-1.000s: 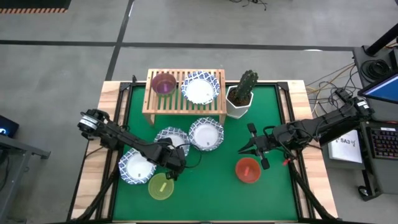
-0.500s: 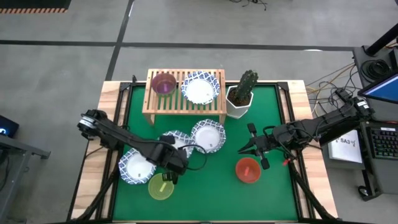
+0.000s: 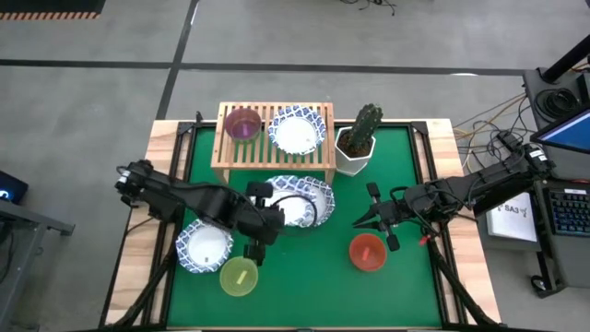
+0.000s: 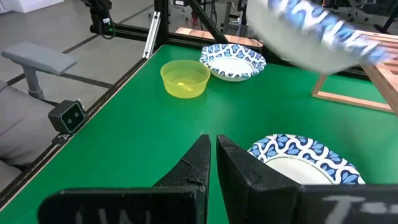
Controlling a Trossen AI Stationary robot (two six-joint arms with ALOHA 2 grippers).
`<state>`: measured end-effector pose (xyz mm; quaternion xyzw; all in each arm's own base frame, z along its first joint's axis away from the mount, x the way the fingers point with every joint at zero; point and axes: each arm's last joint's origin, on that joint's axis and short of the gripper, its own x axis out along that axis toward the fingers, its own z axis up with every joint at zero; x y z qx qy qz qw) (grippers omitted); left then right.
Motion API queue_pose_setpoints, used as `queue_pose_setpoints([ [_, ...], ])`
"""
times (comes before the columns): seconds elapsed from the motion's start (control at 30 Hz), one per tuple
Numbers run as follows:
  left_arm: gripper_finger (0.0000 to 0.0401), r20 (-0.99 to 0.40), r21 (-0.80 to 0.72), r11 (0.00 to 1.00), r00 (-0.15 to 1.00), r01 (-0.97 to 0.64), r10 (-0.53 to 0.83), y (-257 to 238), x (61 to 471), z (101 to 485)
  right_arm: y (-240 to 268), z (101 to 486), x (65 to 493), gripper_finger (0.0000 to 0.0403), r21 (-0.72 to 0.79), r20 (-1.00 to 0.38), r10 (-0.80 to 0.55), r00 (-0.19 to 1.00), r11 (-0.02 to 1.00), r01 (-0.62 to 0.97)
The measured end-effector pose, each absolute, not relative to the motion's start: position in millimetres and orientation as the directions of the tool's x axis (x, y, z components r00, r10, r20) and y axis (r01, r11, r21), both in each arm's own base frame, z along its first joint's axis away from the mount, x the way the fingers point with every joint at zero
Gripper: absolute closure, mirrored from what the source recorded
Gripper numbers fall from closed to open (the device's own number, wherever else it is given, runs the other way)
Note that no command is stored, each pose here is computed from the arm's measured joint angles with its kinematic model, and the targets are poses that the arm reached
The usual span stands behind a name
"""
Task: Place and stack bowls onto a shelf
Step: Stack the middle white patterned bowl on top of the white patterned bowl on the shelf
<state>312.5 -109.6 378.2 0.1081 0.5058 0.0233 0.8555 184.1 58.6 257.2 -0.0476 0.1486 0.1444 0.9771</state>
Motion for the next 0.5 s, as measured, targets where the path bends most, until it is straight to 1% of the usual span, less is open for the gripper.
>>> queue_pose_setpoints([
  [0.13,0.0401,-0.792,0.289,0.955,0.576,0.059,0.204,-96,313,408,59,257,184,0.0385,-0.050,-0.304,0.268,0.914,0.954,-0.296],
  [0.23,0.0401,-0.744,0.359,0.933,0.611,0.026,0.269,-80,314,424,59,257,184,0.0385,-0.050,-0.305,0.268,0.914,0.954,-0.296],
  [0.33,0.0401,-0.720,0.398,0.918,0.620,-0.001,0.313,-59,316,434,59,257,184,0.0385,-0.050,-0.305,0.268,0.914,0.954,-0.296],
  [0.5,0.0401,-0.705,0.443,0.893,0.583,-0.081,0.403,-11,324,434,59,257,184,0.0385,-0.050,-0.308,0.267,0.913,0.954,-0.296],
])
